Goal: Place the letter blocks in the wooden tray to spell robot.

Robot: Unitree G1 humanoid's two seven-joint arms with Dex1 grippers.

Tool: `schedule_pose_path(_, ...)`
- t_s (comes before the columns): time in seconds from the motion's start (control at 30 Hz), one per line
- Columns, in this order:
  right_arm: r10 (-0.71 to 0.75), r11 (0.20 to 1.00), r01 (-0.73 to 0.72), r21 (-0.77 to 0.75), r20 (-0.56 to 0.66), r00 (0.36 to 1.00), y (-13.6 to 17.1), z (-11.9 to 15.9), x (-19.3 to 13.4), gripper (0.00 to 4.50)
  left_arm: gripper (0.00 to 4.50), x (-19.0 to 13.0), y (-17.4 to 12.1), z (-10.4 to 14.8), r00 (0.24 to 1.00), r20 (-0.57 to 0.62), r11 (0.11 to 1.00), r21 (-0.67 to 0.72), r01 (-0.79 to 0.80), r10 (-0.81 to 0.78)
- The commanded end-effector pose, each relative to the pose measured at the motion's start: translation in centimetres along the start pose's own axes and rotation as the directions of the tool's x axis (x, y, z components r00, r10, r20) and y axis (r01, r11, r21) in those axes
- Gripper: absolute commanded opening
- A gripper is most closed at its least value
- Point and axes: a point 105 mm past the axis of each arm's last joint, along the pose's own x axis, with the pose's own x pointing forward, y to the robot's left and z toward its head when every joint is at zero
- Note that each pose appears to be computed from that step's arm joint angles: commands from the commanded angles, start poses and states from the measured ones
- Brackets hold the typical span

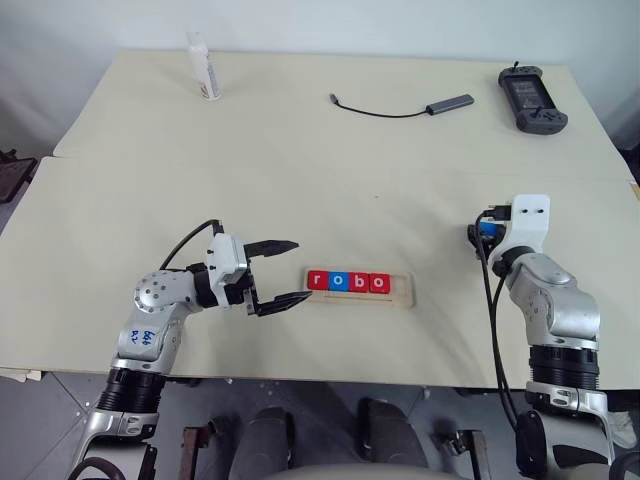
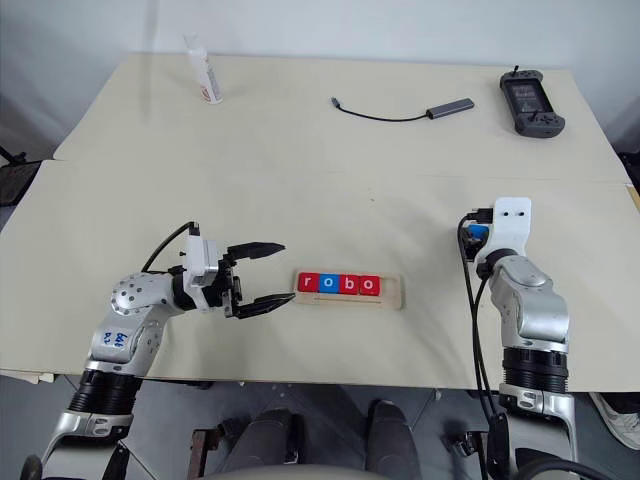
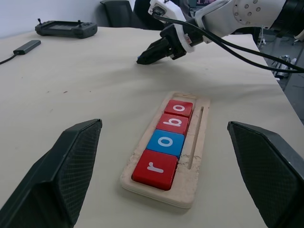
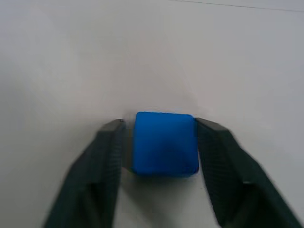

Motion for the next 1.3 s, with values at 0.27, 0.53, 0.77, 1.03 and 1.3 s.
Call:
schedule_pose_path(0.27, 0.149, 0.955, -0.174, 0.241, 0.118, 0.982, 2.0, 3.3, -1.1, 1.47, 4.50, 0.0, 0.0, 0.9, 1.000, 0.028, 0.999, 0.039, 0.003, -0.004)
schedule_pose_path(0.53, 0.295, 0.582, -0.300, 0.756, 0.148, 0.944, 3.3, 3.6, -3.6, 1.47, 4.50, 0.0, 0.1, 0.9, 1.000, 0.027, 0.999, 0.039, 0.011, -0.012)
schedule_pose_path(0.77, 0.178, 0.640, -0.041, 0.767, -0.096, 0.979, -0.9, -0.7, -4.4, 4.23, 4.50, 0.0, 0.1, 0.8, 1.000, 0.026, 0.999, 0.037, 0.014, -0.015)
schedule_pose_path(1.03, 0.297, 0.846, -0.290, 0.448, 0.055, 0.953, 0.4, 3.3, -5.4, 4.47, 4.50, 0.1, 0.0, 0.7, 0.999, 0.026, 0.999, 0.034, 0.017, -0.018)
schedule_pose_path(1.3, 0.505, 0.850, -0.514, 0.115, 0.096, 0.857, 5.1, 4.7, -6.8, 4.47, 4.50, 0.0, 0.1, 0.8, 1.000, 0.025, 0.999, 0.036, 0.011, -0.012)
